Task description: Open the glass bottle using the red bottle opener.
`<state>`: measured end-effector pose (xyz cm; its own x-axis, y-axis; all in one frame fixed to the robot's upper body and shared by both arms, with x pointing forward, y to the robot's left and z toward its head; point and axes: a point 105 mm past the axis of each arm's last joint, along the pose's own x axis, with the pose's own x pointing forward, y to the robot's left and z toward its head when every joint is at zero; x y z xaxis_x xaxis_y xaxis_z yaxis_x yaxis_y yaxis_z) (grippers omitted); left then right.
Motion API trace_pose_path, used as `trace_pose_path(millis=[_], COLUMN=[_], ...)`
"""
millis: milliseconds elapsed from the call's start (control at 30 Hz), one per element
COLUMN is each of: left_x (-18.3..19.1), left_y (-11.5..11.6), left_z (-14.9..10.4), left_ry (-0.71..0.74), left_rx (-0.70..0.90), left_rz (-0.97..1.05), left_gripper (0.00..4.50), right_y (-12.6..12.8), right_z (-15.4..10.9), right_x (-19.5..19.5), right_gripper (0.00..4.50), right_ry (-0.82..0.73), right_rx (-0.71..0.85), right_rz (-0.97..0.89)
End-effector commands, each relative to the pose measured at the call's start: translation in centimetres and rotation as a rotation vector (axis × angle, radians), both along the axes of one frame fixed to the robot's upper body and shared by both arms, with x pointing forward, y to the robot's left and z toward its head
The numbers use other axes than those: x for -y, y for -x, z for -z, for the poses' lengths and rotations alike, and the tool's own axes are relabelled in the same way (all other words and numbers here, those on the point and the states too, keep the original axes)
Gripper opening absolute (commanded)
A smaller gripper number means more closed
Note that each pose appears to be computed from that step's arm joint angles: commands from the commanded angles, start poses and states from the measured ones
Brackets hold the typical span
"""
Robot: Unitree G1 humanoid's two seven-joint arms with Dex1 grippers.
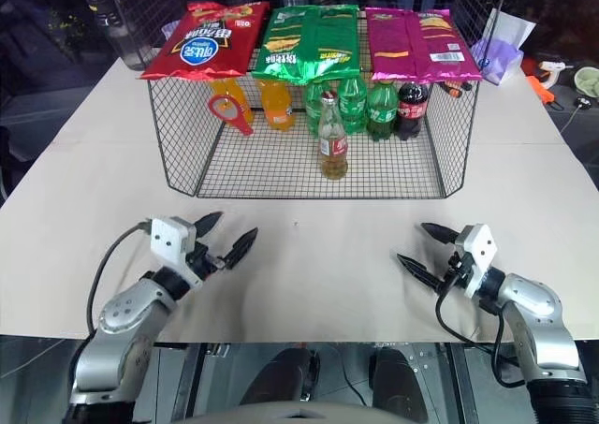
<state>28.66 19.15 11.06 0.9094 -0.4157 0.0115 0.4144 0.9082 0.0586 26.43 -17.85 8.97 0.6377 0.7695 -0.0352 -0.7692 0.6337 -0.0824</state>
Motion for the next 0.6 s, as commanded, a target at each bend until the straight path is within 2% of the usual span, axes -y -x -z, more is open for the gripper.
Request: trace_pose_path(millis=[33,233,333,433,600], left_x=[-1.2,-2.2,-2.4,-2.2,-2.1], left_y=[-2.0,-6.1,-7.9,-9.0,-10.1], left_z=[-3.3,-6.3,-7.7,-8.9,-10.3], left_ry=[0.013,-0.009,0.004,0.015,0.059], left_rx=[0.099,0.170,0.201,0.231,0.263], left_rz=[-0.057,-0.094,-0.093,-0.070,-0.060], left_gripper=[4.50,4.50,4.50,4.50,4.50], right_y=[0.0,-0.6,-0.6,-0.3,0.3], right_z=[-4.2,-9.6,-11.4,-12.7,-13.2], right_x=[-2.6,-5.9,-6.7,-7.5,-8.2], right_gripper=[4.45,4.45,4.45,4.45,4.45], right_ry=[-0.069,-0.175,-0.198,-0.216,-0.188], right_rx=[0.127,0.246,0.294,0.316,0.332], right_rz=[-0.076,-0.128,-0.143,-0.169,-0.202])
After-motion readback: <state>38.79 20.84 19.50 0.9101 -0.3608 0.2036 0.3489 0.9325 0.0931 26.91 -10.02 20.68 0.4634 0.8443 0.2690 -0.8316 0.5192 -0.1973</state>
